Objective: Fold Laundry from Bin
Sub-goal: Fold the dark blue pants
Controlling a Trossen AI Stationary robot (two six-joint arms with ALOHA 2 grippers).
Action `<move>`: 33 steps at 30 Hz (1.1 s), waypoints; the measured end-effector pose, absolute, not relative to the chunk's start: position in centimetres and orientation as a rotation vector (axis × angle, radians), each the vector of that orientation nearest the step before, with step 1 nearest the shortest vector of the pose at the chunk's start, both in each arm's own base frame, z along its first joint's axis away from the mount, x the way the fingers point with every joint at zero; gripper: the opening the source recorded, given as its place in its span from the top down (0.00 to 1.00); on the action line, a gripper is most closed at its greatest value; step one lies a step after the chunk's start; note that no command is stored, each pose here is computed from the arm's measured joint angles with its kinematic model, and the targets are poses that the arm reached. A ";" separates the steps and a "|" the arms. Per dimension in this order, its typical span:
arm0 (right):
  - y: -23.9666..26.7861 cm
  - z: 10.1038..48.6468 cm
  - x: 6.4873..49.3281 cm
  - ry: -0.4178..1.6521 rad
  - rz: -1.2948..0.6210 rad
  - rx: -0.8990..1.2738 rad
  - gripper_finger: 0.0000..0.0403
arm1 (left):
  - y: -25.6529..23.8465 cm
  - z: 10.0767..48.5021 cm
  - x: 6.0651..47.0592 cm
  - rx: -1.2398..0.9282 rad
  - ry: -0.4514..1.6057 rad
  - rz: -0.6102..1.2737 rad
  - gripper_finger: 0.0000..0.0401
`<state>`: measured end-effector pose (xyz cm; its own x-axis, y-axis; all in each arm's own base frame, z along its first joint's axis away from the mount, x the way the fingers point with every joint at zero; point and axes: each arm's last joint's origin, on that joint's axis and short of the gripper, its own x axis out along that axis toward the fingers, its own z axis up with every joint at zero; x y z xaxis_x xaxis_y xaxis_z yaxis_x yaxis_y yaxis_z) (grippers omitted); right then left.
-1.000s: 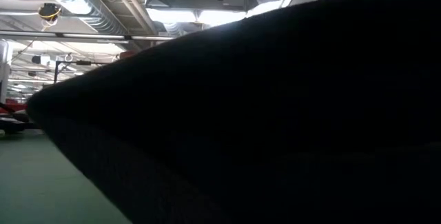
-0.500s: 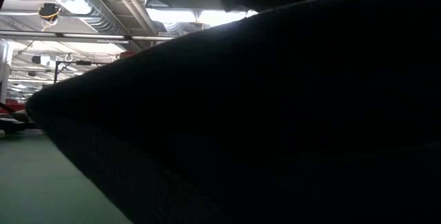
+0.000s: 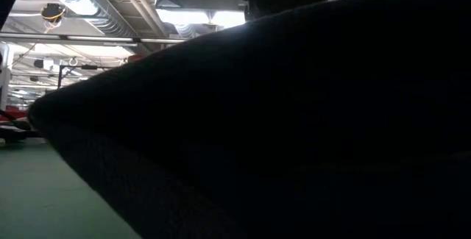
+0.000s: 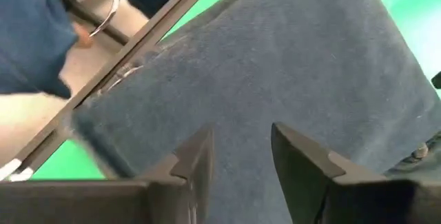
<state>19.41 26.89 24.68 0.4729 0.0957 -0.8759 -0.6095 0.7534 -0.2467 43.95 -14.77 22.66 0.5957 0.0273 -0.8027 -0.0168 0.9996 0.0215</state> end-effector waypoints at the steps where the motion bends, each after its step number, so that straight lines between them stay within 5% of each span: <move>1: 27.0 24.3 19.2 0.988 0.462 -0.582 0.63 | -14.8 22.7 44.0 0.014 0.932 0.028 0.62; 17: 26.8 16.0 16.3 1.046 0.566 -0.240 0.63 | -12.9 15.6 44.7 0.096 1.069 0.164 0.62; 33: 27.4 17.9 16.0 1.112 0.700 -0.180 0.63 | -12.6 19.9 43.8 0.109 1.009 0.116 0.62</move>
<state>16.03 27.38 17.93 0.2560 0.4259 -0.8678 -0.5983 0.7749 0.2038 43.77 -12.59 19.89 0.5278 0.1470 -0.8366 -0.0465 0.9884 0.1444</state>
